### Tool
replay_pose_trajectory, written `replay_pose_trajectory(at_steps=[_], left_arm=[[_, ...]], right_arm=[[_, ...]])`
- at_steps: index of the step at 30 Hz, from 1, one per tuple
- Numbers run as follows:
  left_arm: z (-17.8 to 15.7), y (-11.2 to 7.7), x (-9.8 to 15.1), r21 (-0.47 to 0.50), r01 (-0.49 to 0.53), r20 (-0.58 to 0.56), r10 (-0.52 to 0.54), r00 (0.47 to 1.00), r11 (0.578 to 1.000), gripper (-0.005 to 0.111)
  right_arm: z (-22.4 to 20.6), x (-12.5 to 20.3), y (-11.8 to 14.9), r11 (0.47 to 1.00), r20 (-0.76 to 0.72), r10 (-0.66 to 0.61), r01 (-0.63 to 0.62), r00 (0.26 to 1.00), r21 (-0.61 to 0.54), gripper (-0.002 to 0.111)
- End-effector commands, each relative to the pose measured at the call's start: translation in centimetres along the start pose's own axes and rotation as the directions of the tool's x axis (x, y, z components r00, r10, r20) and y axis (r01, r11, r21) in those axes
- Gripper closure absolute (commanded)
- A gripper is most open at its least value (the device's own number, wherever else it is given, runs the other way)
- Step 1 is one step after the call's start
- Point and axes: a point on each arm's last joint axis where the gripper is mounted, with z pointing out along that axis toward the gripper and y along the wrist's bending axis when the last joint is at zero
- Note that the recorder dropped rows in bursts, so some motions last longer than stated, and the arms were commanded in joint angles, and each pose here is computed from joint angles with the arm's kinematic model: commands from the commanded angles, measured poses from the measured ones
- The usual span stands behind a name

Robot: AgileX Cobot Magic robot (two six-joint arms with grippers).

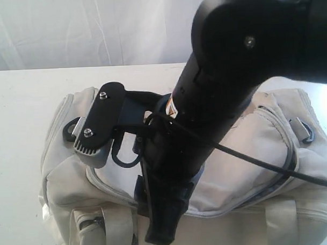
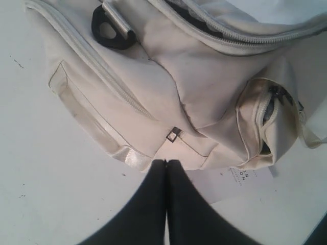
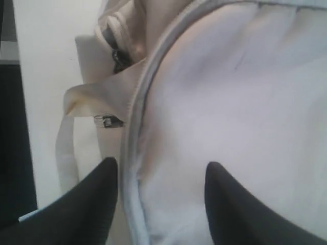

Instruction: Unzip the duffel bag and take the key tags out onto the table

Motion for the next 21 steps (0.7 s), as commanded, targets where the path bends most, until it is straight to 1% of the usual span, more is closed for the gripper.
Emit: replay_pose_trajectory(at_steps=[1,2,3,5,8,10,12,14,17,19,21], left_arm=[[-0.2,-0.2,0.2,0.011,0.011,-0.001,-0.011,1.0,1.0,0.107],[-0.2,-0.2,0.2,0.011,0.011,-0.001,-0.011,1.0,1.0,0.107],[-0.2,-0.2,0.2,0.011,0.011,-0.001,-0.011,1.0,1.0,0.107],[-0.2,-0.2,0.2,0.011,0.011,-0.001,-0.011,1.0,1.0,0.107],[-0.2,-0.2,0.2,0.012,0.012,0.001,-0.012,1.0,1.0,0.107],[-0.2,-0.2,0.2,0.012,0.012,0.001,-0.012,1.0,1.0,0.107],[-0.2,-0.2,0.2,0.012,0.012,0.001,-0.012,1.0,1.0,0.107],[-0.2,-0.2,0.2,0.012,0.012,0.001,-0.012,1.0,1.0,0.107],[-0.2,-0.2,0.2,0.015,0.014,0.002,-0.014,1.0,1.0,0.107],[-0.2,-0.2,0.2,0.014,0.014,0.004,-0.014,1.0,1.0,0.107],[-0.2,-0.2,0.2,0.014,0.014,0.004,-0.014,1.0,1.0,0.107]], right_arm=[[1.3,-0.1,-0.9,0.999,-0.022,-0.014,0.015,1.0,0.046,0.065],[1.4,-0.1,-1.0,0.998,-0.024,-0.014,0.016,1.0,0.053,0.073],[1.5,-0.1,-1.2,0.998,-0.026,-0.013,0.015,1.0,0.066,0.083],[1.3,-0.1,-1.7,0.992,-0.026,-0.007,0.01,1.0,0.126,0.108],[0.5,-0.5,-3.1,0.969,0.005,0.02,-0.021,1.0,0.247,0.108],[-0.5,-1.0,-4.5,0.945,0.024,0.012,-0.019,1.0,0.325,0.108],[-1.2,-1.4,-6.2,0.926,0.04,0.015,-0.029,0.999,0.378,0.108],[-1.4,-1.7,-8.5,0.903,0.055,0.034,-0.054,0.998,0.426,0.108],[-1.9,-2.2,-12.9,0.861,0.064,0.056,-0.081,0.996,0.502,0.108],[-1.7,-2.5,-16.0,0.839,0.073,0.082,-0.109,0.994,0.533,0.108],[-1.2,-2.8,-18.5,0.823,0.075,0.091,-0.117,0.993,0.556,0.108]])
